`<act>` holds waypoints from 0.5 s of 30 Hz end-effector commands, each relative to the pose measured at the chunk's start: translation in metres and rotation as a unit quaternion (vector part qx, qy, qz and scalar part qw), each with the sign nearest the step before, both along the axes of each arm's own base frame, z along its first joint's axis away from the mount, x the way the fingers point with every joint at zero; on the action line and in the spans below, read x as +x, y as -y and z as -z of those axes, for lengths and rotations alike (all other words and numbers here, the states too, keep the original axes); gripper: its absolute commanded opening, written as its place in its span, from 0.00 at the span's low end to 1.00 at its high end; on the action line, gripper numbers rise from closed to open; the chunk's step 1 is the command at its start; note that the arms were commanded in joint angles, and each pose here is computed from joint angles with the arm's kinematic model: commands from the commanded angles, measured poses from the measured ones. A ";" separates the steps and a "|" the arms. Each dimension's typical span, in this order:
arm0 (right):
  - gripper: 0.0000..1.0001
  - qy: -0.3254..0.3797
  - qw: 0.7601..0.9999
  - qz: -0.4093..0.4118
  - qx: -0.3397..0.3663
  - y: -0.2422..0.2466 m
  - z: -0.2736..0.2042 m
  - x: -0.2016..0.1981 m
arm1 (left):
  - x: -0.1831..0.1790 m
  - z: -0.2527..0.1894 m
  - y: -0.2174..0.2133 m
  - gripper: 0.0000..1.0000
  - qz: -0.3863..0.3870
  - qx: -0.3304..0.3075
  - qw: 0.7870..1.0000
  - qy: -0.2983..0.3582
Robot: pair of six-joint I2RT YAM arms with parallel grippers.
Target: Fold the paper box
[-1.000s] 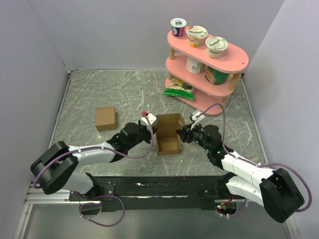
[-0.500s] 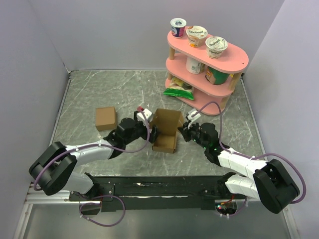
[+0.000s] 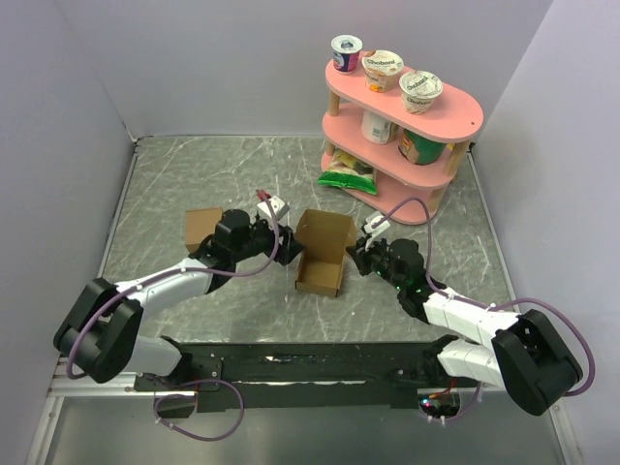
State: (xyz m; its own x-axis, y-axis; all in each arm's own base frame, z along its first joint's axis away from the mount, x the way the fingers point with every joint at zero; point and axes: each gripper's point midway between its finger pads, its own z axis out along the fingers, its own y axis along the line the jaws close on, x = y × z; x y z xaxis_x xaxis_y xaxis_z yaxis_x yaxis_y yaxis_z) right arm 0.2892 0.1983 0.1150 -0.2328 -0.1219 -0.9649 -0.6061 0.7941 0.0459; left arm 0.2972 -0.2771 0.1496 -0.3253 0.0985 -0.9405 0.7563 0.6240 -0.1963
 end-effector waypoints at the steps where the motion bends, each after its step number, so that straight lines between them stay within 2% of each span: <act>1: 0.08 0.050 0.999 0.000 0.022 -0.006 -0.035 0.013 | 0.005 -0.019 0.010 0.69 0.046 -0.018 0.999 0.007; 2: 0.08 0.050 0.999 0.000 0.022 -0.006 -0.035 0.013 | 0.006 -0.016 0.010 0.63 0.048 -0.015 0.999 0.004; 7: 0.08 0.050 0.999 0.001 0.022 -0.005 -0.035 0.013 | 0.008 -0.011 0.016 0.47 0.058 -0.015 0.998 -0.010; 15: 0.08 0.050 0.999 0.013 0.016 -0.001 -0.035 0.015 | 0.010 -0.002 0.015 0.11 0.040 -0.012 0.999 -0.022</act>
